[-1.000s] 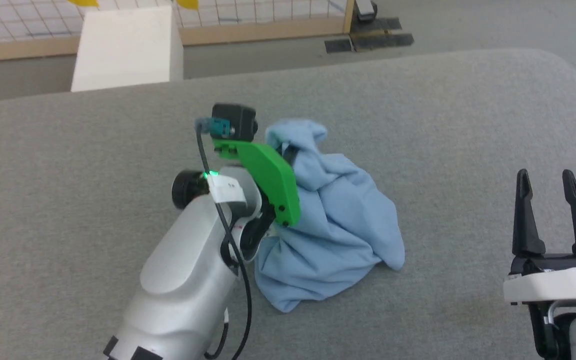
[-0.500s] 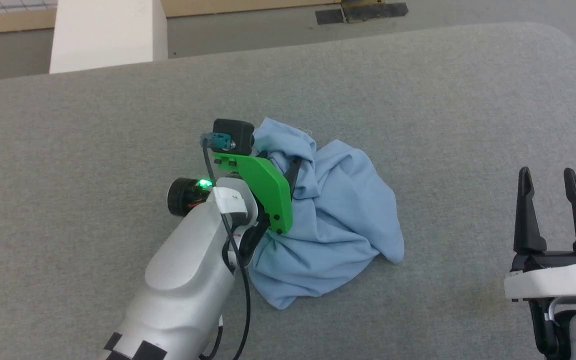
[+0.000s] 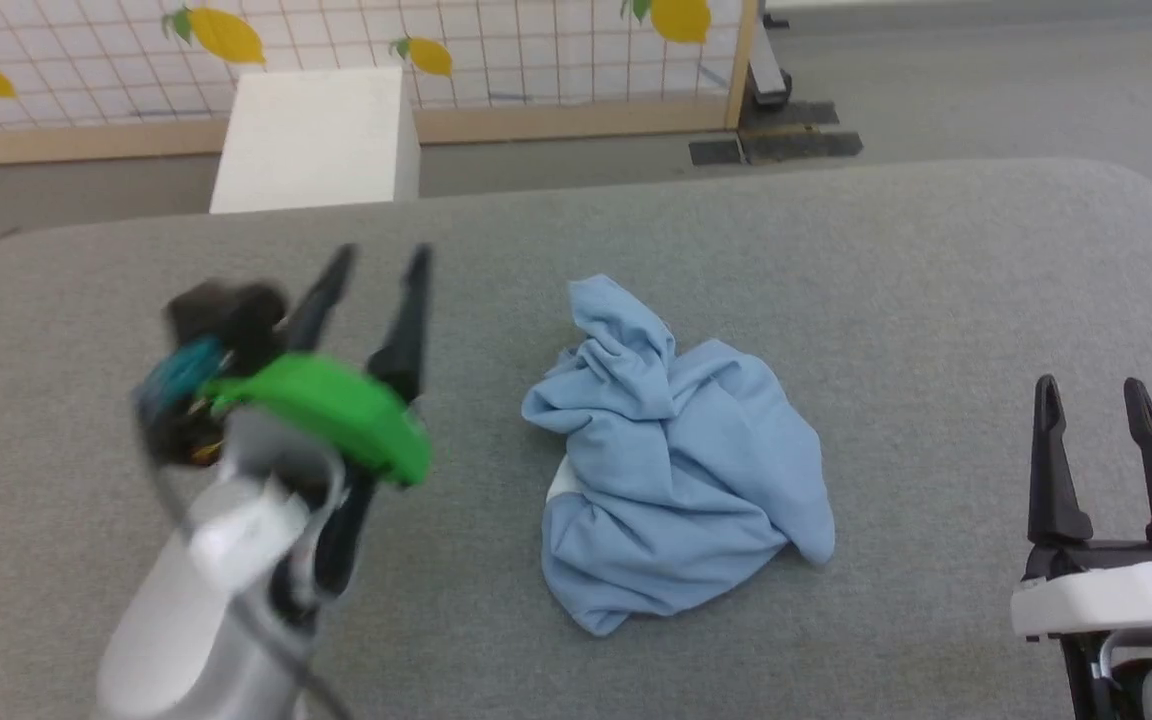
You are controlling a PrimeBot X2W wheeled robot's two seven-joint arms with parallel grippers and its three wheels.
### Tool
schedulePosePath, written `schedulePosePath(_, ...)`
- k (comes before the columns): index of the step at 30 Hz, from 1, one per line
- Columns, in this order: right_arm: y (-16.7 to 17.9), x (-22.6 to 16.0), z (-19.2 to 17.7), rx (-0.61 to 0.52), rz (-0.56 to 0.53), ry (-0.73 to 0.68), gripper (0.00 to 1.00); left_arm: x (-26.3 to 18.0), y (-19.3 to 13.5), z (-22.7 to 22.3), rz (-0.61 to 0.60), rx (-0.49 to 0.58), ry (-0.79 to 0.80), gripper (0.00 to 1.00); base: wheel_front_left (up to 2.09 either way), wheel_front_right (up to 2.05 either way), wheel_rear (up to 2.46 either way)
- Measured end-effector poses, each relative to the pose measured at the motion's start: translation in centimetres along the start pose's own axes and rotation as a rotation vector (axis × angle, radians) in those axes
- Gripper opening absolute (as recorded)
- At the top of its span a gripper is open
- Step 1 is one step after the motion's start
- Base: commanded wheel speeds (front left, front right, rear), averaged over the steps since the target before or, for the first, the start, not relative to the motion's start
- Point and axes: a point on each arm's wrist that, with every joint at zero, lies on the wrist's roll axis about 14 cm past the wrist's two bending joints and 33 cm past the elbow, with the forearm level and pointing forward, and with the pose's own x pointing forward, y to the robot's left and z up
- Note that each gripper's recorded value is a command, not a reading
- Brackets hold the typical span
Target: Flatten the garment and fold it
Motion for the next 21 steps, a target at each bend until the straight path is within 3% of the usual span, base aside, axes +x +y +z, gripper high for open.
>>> schedulePosePath(4,0.0,-0.6,0.0,0.001,0.001,0.007,1.0,-3.8,1.6,0.8,0.054,0.075,-0.102,1.0,0.0,0.0,0.0)
schedulePosePath(10,-0.1,-1.4,-0.3,0.0,0.0,0.023,1.0,-8.8,3.6,-1.3,0.162,0.169,-0.128,1.0,0.0,0.0,0.0)
schedulePosePath(21,0.1,-2.2,-1.7,0.016,0.006,0.077,1.0,-13.2,4.3,-4.1,0.305,0.056,-0.087,1.0,0.0,0.0,0.0)
